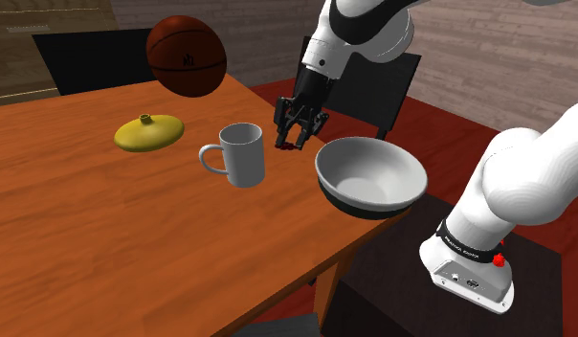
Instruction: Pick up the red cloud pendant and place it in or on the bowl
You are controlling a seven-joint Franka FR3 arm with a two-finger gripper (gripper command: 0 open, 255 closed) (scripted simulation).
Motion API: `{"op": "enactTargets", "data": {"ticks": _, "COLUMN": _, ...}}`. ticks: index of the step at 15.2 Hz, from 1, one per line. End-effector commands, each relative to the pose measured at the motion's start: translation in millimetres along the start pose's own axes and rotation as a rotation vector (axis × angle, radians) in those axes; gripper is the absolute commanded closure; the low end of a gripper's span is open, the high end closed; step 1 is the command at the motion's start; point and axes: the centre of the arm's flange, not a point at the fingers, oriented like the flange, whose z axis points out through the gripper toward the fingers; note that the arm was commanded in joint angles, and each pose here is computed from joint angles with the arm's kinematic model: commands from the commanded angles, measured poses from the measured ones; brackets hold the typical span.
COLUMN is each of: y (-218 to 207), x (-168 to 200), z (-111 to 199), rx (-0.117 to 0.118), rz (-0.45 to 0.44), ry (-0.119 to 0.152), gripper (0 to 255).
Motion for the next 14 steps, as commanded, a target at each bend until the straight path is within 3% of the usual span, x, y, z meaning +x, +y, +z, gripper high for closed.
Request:
{"op": "enactTargets", "data": {"ticks": 1, "y": 0, "x": 0, "z": 0, "rx": -0.001, "rz": 0.000, "ry": -0.001, "gripper": 255}}
{"op": "enactTargets", "data": {"ticks": 7, "y": 0, "x": 0, "z": 0, "rx": -0.001, "rz": 0.000, "ry": -0.001, "gripper": 255}}
{"op": "enactTargets", "data": {"ticks": 14, "y": -17, "x": -2, "z": -32, "rx": -0.001, "rz": 0.000, "ry": -0.001, "gripper": 255}}
